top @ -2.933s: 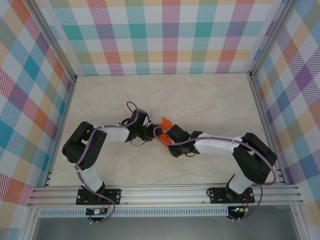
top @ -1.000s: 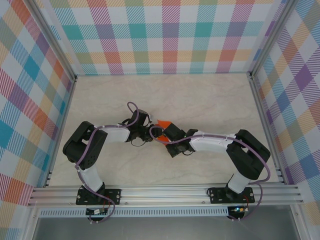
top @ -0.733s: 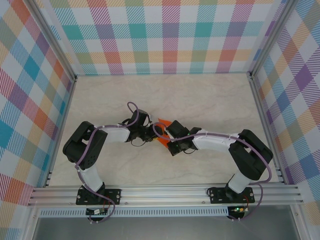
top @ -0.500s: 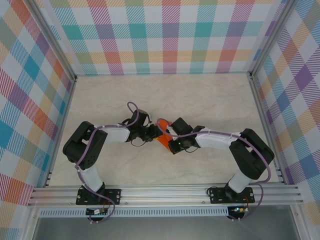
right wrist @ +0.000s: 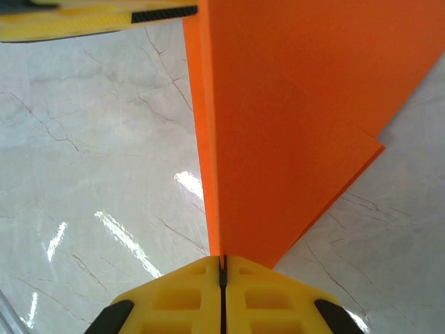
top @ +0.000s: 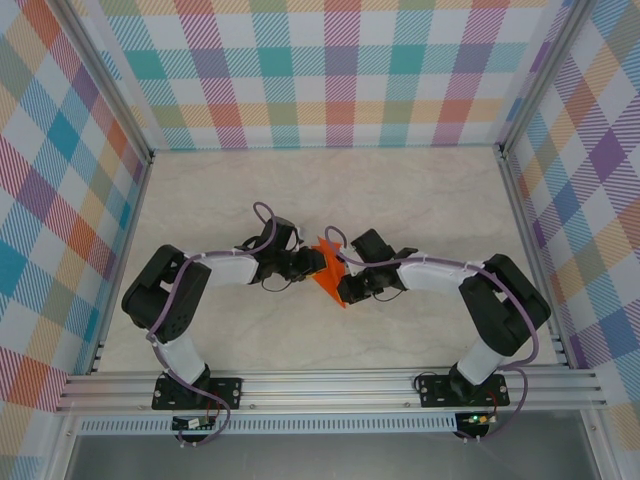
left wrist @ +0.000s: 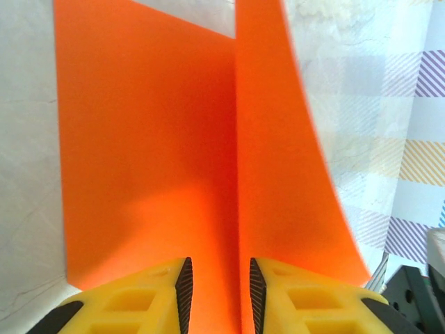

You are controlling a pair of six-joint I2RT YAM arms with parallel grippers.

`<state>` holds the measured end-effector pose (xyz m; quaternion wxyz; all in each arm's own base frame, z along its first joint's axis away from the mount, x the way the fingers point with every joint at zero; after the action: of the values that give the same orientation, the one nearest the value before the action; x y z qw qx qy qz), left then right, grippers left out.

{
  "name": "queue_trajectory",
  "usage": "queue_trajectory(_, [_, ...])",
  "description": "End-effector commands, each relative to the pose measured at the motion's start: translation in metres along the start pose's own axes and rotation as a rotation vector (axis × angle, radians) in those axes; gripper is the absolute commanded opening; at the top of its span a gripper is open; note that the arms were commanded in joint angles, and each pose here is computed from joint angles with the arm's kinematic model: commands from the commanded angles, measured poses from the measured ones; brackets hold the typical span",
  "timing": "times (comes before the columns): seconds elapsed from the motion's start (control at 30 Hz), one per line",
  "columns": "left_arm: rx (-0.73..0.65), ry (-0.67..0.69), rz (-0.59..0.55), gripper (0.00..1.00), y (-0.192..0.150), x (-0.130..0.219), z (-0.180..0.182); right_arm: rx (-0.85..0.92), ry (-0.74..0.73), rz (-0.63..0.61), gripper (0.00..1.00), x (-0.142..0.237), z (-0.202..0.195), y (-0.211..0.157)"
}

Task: Fold a paper plane with a square sheet of paper (fold left side to right side)
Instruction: Fourth fold the wing at the center of the table.

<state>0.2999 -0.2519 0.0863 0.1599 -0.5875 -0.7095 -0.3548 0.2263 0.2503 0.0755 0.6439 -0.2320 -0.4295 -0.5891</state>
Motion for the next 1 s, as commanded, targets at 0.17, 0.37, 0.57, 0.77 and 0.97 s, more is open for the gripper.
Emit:
queue_trajectory(0.17, [-0.032, -0.045, 0.007, 0.35, -0.001, -0.001, -0.017, -0.052, 0.044, 0.058, 0.07, -0.01, -0.006, -0.007])
queue_trajectory(0.37, [-0.027, -0.039, 0.023, 0.35, -0.002, -0.009, -0.014, -0.078, 0.056, 0.058, 0.07, -0.011, -0.01, -0.008])
queue_trajectory(0.57, [-0.032, -0.049, 0.037, 0.35, 0.0, -0.019, -0.017, -0.093, 0.068, 0.059, 0.08, -0.012, -0.012, -0.008])
queue_trajectory(0.77, [-0.028, -0.042, 0.049, 0.37, 0.002, -0.027, -0.015, -0.104, 0.068, 0.065, 0.08, -0.013, -0.015, -0.009])
queue_trajectory(0.97, [-0.016, -0.018, 0.062, 0.37, -0.001, -0.034, -0.007, -0.109, 0.074, 0.067, 0.1, -0.014, -0.016, -0.009])
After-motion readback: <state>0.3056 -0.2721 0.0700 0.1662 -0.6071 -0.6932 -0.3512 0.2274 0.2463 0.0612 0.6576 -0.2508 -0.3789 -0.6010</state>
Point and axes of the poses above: each hand's point on the last joint's axis, 136 mm out from that joint toward the fingers, its own x axis back along the fingers, its own z axis along the line the jaws close on, y = z × x, the point moved 5 cm from there along x, back along the fingers, and after that the axes turned 13 degrees about -x, right-handed, at the moved point
